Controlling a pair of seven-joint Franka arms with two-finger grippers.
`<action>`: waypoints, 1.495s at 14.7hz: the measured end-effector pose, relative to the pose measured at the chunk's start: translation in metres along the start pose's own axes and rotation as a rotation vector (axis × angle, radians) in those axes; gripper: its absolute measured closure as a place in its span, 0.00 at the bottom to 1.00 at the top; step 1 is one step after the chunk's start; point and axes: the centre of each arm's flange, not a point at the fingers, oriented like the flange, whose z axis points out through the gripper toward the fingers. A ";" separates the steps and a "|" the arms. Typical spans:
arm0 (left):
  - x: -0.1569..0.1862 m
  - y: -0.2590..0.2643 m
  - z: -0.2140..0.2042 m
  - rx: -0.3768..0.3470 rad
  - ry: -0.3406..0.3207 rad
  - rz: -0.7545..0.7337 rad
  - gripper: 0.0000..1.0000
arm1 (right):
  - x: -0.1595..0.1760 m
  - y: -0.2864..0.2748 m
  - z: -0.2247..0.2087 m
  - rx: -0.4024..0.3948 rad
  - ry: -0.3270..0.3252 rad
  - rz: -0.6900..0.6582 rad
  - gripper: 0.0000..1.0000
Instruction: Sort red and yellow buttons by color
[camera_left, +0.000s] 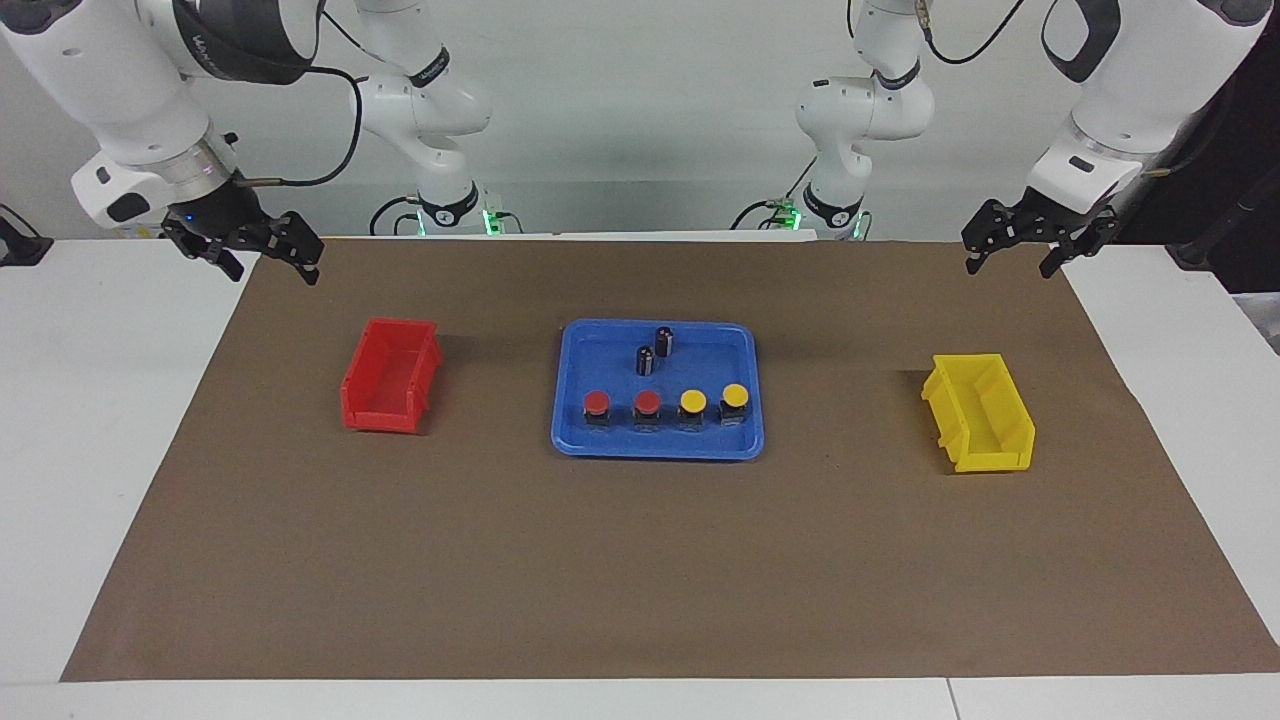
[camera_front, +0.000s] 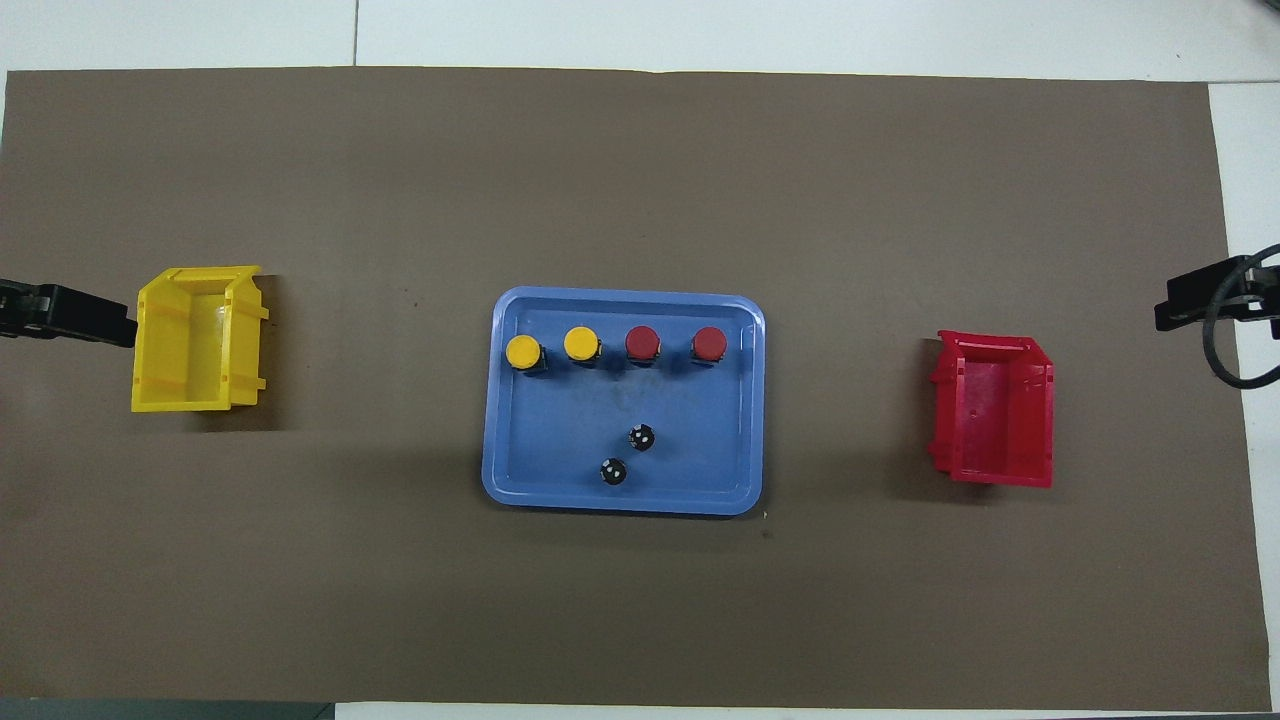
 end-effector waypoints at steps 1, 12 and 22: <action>0.000 0.000 0.000 0.000 0.000 0.000 0.00 | 0.000 0.000 0.000 0.000 0.000 0.000 0.00; 0.000 0.000 0.000 0.000 -0.001 0.000 0.00 | 0.002 -0.038 -0.006 -0.005 0.032 -0.072 0.00; 0.000 0.000 0.000 0.000 -0.001 0.000 0.00 | 0.030 -0.323 0.111 0.018 0.149 -0.086 0.00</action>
